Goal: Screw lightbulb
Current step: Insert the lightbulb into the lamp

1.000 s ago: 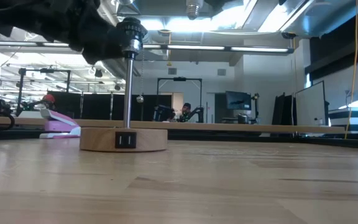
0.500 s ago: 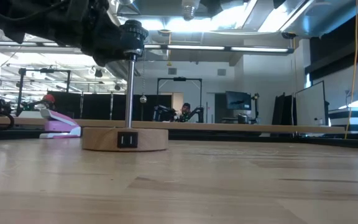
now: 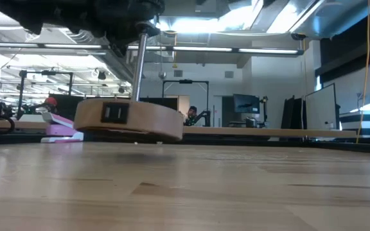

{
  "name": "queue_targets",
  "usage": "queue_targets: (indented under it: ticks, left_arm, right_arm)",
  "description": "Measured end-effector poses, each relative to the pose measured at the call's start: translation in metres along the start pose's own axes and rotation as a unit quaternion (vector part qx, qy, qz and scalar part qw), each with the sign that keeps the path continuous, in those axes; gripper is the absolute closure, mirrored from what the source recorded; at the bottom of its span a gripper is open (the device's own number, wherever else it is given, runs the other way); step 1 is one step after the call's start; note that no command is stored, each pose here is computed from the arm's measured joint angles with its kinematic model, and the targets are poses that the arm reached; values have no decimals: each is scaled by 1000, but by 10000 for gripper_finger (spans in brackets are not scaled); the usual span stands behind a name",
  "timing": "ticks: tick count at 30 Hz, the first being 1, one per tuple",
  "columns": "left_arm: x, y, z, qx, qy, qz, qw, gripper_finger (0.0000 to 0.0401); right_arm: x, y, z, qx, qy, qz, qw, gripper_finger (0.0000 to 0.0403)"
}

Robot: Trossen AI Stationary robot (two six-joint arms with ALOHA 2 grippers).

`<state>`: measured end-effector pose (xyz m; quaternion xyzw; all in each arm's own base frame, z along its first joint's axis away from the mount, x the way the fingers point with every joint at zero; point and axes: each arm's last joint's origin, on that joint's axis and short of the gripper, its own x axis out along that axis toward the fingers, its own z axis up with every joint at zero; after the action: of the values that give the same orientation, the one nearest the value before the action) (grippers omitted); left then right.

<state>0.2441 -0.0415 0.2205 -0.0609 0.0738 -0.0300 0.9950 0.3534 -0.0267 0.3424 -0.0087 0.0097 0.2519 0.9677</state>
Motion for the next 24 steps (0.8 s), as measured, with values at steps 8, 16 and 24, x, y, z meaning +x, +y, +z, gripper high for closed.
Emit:
queue_targets:
  ticks: [8, 16, 24]
  left_arm:
    - [5, -1, -1, -7, 4, 0, 1000, 263]
    - [4, -1, 1, -1, -3, -1, 1000, 263]
    - [4, -3, 5, 8, -25, -5, 1000, 263]
  right_arm:
    - [35, -16, 3, 35, -3, 63, 997, 141]
    - [47, -23, -6, 45, 10, 44, 998, 141]
    - [47, -23, -7, 37, 16, 25, 999, 141]
